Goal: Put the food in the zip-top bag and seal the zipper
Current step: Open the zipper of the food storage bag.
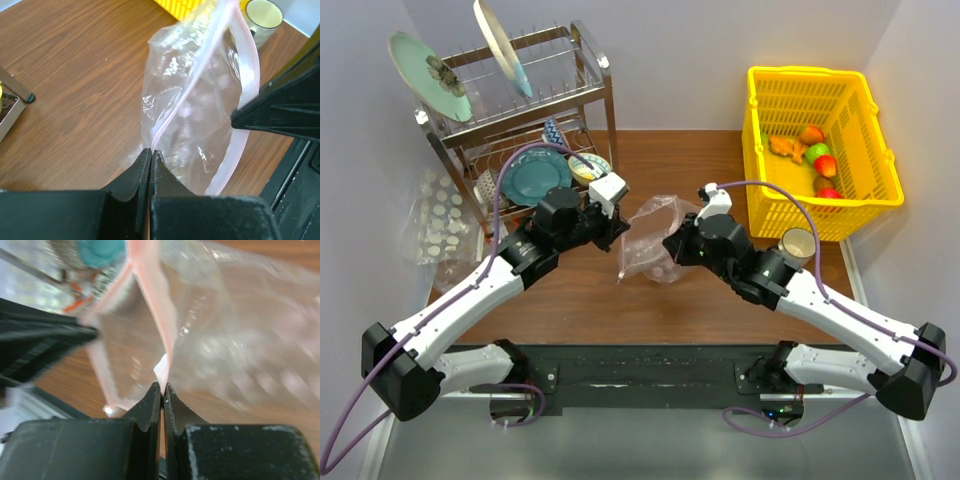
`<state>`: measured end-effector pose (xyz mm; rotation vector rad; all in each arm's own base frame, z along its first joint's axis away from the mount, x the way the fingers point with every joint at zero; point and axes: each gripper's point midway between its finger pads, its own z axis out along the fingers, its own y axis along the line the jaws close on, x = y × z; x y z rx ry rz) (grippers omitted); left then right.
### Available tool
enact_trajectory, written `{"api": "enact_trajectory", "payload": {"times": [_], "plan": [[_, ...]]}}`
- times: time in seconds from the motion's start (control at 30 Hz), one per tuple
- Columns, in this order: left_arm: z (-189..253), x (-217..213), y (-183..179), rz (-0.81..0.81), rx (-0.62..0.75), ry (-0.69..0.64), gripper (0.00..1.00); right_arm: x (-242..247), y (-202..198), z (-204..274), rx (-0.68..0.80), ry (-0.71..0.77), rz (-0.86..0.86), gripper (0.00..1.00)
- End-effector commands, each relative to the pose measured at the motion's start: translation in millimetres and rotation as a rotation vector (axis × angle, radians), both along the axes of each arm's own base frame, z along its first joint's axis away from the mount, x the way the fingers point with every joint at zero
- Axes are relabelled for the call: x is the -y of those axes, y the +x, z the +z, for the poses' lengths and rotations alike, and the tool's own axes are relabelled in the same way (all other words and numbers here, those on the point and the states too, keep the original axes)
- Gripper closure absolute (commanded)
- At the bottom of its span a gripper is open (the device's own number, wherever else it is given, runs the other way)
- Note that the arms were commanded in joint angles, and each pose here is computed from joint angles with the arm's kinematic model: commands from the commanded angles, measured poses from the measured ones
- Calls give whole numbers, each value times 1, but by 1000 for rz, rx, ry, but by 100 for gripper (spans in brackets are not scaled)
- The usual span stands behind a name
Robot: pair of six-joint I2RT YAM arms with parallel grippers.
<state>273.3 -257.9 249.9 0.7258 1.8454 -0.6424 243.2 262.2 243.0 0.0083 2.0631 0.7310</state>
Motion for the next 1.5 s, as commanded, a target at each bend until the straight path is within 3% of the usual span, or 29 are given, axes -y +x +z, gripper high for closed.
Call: {"api": "enact_trajectory", "payload": {"times": [0.0,0.27,0.43,0.5,0.53,0.63,0.73,0.87,0.9,1.0,1.33,1.47], "plan": [[19,-18,23,136,25,-20,100,28,-1,-37,-46,-140,-69,98],[21,-66,46,383,39,39,100,22,1,-71,-113,-153,-60,99],[57,-96,41,481,179,15,100,-50,14,-50,-111,21,130,100],[64,-101,38,491,217,9,100,-83,13,-64,-185,26,244,100],[67,-104,36,491,237,15,100,-101,18,-46,-172,65,287,100],[64,-104,38,482,245,43,100,-141,16,-54,-228,138,424,100],[45,-87,41,402,201,78,100,-152,19,-67,-259,208,436,100],[-1,-47,42,280,62,171,100,-131,35,-108,-317,149,336,100],[-28,-42,42,269,-6,254,100,-125,38,-124,-346,112,312,100],[-51,-22,36,232,-45,313,100,-98,39,-159,-424,33,248,100],[-70,10,21,132,-130,246,100,-1,9,-170,-385,-207,91,100],[-77,35,4,-9,-198,175,100,29,3,-184,-396,-332,34,100]]}}
